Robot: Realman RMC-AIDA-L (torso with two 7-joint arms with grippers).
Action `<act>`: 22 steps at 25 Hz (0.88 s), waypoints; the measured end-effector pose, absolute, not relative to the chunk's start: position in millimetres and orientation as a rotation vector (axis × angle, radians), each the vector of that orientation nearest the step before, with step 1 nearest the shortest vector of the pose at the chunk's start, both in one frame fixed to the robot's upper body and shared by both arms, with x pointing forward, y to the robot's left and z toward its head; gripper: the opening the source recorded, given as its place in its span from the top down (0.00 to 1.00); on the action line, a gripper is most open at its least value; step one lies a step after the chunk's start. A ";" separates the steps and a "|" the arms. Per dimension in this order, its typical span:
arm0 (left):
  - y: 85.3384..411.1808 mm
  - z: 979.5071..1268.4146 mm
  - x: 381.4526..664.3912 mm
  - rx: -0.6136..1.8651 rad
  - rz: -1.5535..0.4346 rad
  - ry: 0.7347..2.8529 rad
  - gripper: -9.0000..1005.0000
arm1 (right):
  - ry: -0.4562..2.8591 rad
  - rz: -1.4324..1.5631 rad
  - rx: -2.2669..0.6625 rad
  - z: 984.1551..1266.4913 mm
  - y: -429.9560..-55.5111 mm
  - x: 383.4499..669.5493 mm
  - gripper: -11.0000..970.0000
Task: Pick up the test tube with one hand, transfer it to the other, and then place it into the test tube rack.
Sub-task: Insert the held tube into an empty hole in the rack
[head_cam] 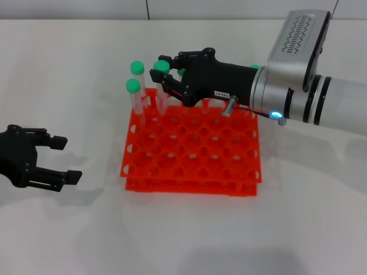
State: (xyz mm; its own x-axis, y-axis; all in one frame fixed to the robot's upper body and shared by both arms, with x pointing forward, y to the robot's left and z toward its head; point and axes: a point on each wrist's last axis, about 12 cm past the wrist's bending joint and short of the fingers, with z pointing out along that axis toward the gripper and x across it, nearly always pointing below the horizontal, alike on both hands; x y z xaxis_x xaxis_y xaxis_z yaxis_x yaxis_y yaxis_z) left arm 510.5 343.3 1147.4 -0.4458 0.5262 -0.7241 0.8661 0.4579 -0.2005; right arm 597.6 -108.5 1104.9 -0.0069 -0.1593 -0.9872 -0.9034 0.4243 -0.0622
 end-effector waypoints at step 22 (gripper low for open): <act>342.5 1146.6 510.7 1.160 -0.761 2.135 0.12 | 1.542 0.775 -0.954 1099.9 -112.6 600.2 0.72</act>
